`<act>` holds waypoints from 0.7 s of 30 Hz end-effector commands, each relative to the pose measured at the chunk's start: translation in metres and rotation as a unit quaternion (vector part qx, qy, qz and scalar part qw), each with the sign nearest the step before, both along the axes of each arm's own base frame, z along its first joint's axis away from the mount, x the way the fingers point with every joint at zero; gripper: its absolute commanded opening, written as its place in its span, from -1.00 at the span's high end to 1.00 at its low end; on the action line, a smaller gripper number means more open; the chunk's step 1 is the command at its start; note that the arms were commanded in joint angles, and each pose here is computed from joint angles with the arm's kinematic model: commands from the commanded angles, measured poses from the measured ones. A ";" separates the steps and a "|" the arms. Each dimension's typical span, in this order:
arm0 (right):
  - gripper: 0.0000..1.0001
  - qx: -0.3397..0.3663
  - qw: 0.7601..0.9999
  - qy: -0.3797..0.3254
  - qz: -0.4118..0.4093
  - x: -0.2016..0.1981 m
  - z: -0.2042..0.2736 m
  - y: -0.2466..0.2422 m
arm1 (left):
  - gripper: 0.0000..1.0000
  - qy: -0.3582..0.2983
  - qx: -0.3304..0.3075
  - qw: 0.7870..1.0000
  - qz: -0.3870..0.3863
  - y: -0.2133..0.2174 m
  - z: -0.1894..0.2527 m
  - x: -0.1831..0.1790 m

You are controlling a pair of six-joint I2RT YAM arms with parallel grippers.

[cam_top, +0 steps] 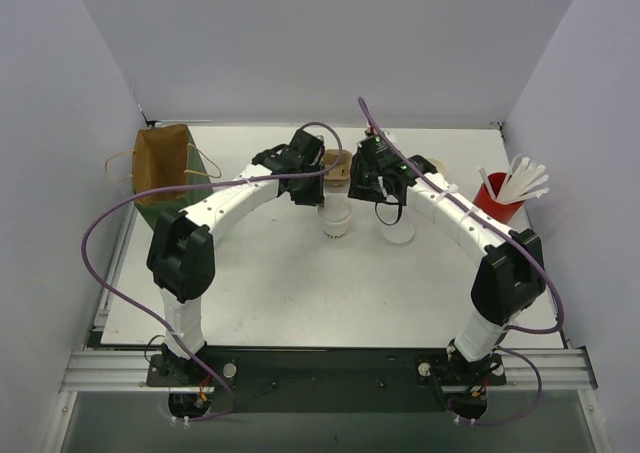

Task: Pack the takeout coffee

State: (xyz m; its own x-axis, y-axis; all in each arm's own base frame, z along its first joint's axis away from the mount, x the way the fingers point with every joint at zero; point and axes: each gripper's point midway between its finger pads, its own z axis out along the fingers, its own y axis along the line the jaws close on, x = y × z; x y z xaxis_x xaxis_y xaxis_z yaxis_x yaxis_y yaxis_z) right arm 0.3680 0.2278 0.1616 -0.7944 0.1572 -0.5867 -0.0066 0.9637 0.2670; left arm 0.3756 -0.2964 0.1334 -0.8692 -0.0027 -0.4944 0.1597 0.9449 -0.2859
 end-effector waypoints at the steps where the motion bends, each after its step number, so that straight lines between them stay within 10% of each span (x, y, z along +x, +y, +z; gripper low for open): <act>1: 0.45 -0.003 0.999 -0.013 0.045 0.012 0.000 0.010 | 0.30 0.015 0.008 1.000 -0.004 0.003 0.001 -0.006; 21: 0.49 -0.003 0.998 0.031 0.048 0.004 -0.028 0.014 | 0.10 -0.017 -0.059 0.997 0.052 0.006 0.038 -0.002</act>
State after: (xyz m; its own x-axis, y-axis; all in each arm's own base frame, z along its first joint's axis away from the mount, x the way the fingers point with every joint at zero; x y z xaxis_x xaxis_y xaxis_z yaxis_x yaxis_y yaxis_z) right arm 0.3818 0.2438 0.1311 -0.8247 0.0161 -0.5654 -0.1398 0.9628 0.2313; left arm 0.3678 -0.2888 0.1361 -0.8821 -0.0837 -0.4635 0.0810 0.9425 -0.3244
